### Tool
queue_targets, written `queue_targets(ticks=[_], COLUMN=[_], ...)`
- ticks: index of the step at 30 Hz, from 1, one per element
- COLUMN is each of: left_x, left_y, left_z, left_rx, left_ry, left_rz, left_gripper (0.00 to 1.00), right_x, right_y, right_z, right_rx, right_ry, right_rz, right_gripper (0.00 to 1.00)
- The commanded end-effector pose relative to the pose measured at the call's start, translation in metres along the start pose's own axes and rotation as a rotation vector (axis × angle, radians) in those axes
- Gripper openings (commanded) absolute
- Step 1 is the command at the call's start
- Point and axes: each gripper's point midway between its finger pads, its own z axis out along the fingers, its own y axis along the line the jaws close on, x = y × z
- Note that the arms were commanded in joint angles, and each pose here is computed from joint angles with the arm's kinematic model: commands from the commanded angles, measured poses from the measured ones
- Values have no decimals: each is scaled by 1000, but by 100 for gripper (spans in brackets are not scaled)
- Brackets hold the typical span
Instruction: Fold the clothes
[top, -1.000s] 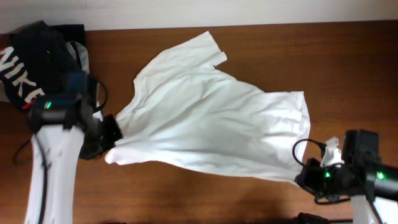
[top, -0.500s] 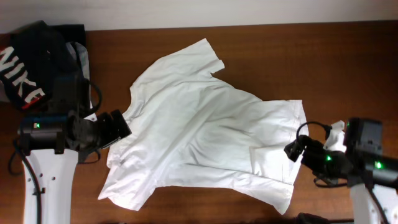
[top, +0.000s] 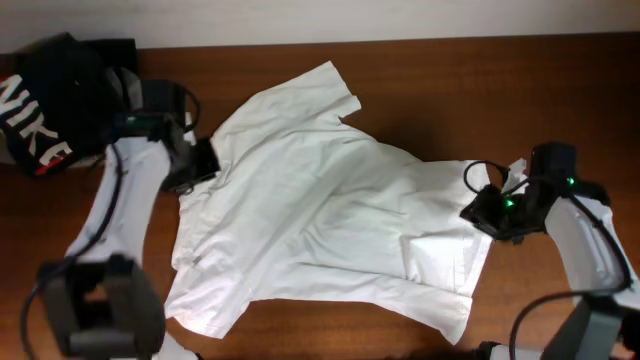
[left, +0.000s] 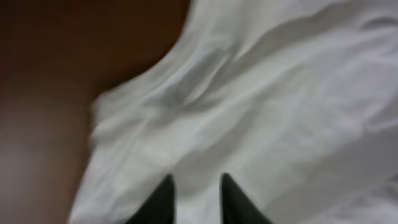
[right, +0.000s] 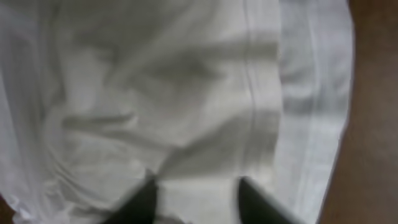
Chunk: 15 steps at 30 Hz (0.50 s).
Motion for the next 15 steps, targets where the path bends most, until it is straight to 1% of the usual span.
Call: queue_targets(ticks=[1, 2, 5, 8, 11, 15], left_x=[5, 8, 14, 11, 11, -3], left_y=[-37, -44, -49, -48, -38, -15], left_z=[56, 71, 100, 117, 132, 137], left_rx=[81, 85, 77, 75, 52, -16], left_ry=[83, 102, 138, 142, 156, 117], left_rz=[144, 159, 177, 173, 156, 117], left_gripper=[11, 8, 8, 6, 6, 6], right_x=[-2, -4, -10, -26, -44, -52], right_y=[2, 3, 12, 10, 1, -17], right_z=[17, 26, 48, 66, 82, 92], right_rx=[-27, -27, -34, -33, -10, 77], right_ry=[40, 49, 50, 19, -30, -57], right_rz=[3, -9, -58, -22, -6, 39], right_gripper=[12, 9, 9, 8, 7, 5])
